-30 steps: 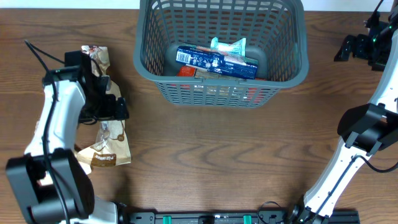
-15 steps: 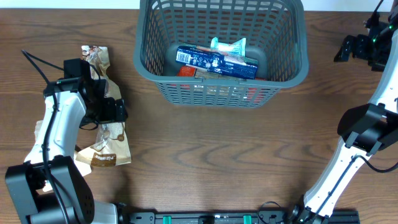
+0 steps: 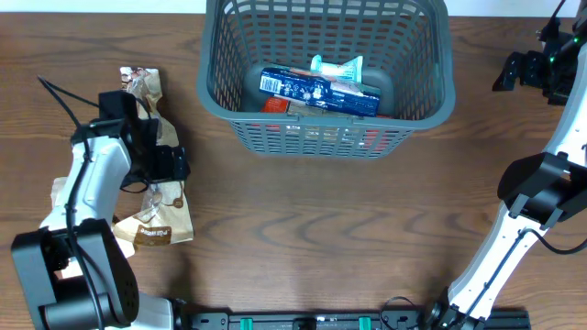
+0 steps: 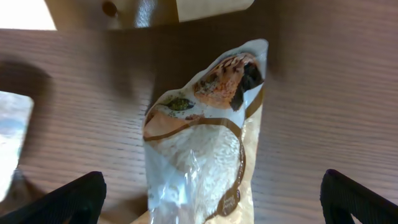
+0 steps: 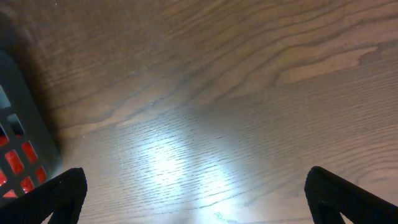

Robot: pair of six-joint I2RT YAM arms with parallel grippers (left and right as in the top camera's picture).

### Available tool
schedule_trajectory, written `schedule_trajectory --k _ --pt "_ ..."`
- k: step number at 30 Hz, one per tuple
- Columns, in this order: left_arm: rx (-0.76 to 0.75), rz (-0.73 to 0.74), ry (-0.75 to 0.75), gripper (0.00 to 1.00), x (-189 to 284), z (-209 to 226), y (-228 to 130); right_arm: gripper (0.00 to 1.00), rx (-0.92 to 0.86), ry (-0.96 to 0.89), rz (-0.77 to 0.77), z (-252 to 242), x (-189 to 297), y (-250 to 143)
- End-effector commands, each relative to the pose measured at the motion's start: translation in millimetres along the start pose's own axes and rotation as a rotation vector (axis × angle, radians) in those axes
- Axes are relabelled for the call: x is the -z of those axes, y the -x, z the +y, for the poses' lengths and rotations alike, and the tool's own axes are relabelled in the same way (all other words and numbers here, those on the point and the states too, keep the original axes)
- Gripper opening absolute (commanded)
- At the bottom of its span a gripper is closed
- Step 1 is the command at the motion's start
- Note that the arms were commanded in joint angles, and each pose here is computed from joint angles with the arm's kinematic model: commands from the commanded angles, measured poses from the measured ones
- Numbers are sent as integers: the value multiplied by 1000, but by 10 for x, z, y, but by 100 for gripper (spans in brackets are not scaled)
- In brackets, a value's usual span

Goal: Pack container
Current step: 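Reach the left gripper over the beige snack pouches and grasp one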

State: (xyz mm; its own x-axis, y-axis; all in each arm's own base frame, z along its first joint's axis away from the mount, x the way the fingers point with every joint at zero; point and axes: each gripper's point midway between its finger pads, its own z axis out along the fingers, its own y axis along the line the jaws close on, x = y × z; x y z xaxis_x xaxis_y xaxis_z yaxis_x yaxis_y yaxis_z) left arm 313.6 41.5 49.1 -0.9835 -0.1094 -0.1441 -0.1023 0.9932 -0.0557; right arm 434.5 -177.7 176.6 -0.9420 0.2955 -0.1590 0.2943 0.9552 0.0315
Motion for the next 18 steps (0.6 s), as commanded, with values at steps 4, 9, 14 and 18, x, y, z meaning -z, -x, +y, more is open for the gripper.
schedule_trajectory --k 4,9,14,18 --pt "30 67 17 99 -231 48 -189 99 -19 -8 -16 -14 81 -2" --pt "33 119 21 98 -367 64 -276 99 -19 -8 -16 -14 81 -2" --pt "35 156 20 80 -457 66 -331 99 -19 -8 -16 -14 81 -3" --pt "36 179 18 50 -450 62 -389 99 -19 -8 -16 -14 81 -2"
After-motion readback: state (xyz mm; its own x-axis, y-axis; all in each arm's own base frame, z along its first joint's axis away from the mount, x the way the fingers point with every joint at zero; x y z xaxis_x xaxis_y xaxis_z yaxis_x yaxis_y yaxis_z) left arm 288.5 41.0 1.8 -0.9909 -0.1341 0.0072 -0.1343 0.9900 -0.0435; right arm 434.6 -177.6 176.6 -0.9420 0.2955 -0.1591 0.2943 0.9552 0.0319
